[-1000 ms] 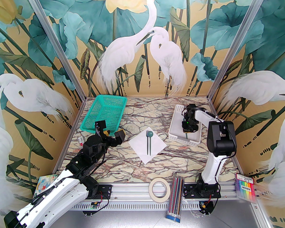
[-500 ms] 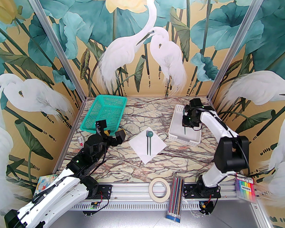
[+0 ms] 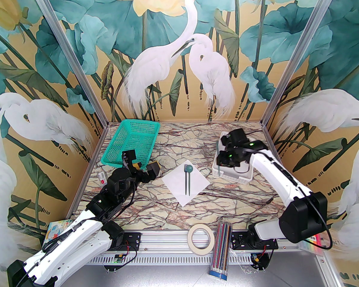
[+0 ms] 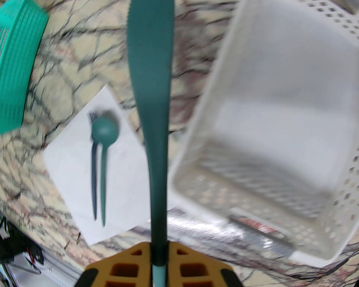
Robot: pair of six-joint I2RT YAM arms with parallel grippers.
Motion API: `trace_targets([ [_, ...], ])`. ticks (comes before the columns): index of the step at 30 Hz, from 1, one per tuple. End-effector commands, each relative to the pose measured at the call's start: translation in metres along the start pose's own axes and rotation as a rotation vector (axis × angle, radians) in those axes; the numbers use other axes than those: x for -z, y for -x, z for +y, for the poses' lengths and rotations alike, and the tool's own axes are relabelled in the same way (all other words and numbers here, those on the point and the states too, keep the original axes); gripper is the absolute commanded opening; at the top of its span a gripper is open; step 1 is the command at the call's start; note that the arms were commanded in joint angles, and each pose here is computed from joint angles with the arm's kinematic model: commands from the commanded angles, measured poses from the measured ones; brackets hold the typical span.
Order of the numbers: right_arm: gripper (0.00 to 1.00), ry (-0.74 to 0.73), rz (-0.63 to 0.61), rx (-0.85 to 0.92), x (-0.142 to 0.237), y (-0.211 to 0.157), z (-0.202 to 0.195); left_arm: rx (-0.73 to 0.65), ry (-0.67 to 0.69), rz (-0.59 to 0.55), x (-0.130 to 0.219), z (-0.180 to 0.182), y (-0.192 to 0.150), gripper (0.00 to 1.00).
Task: Place the utensils on the paper napkin and roll it up
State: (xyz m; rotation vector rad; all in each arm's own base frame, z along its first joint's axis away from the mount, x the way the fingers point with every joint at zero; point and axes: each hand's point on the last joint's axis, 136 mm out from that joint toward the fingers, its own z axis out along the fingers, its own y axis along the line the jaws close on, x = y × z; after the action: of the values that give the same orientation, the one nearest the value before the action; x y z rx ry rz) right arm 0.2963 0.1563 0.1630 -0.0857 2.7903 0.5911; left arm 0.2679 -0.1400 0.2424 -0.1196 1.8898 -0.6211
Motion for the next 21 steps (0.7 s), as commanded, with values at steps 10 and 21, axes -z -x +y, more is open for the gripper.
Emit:
trace_targets([
  [10, 0.14, 0.128, 0.091, -0.015, -0.05, -0.028, 0.074, 0.031, -0.026, -0.026, 0.006, 0.0, 0.0, 0.99],
  [21, 0.13, 0.114, 0.145, -0.067, -0.102, -0.04, 0.097, -0.002, -0.05, -0.015, 0.007, -0.005, 0.0, 0.99],
])
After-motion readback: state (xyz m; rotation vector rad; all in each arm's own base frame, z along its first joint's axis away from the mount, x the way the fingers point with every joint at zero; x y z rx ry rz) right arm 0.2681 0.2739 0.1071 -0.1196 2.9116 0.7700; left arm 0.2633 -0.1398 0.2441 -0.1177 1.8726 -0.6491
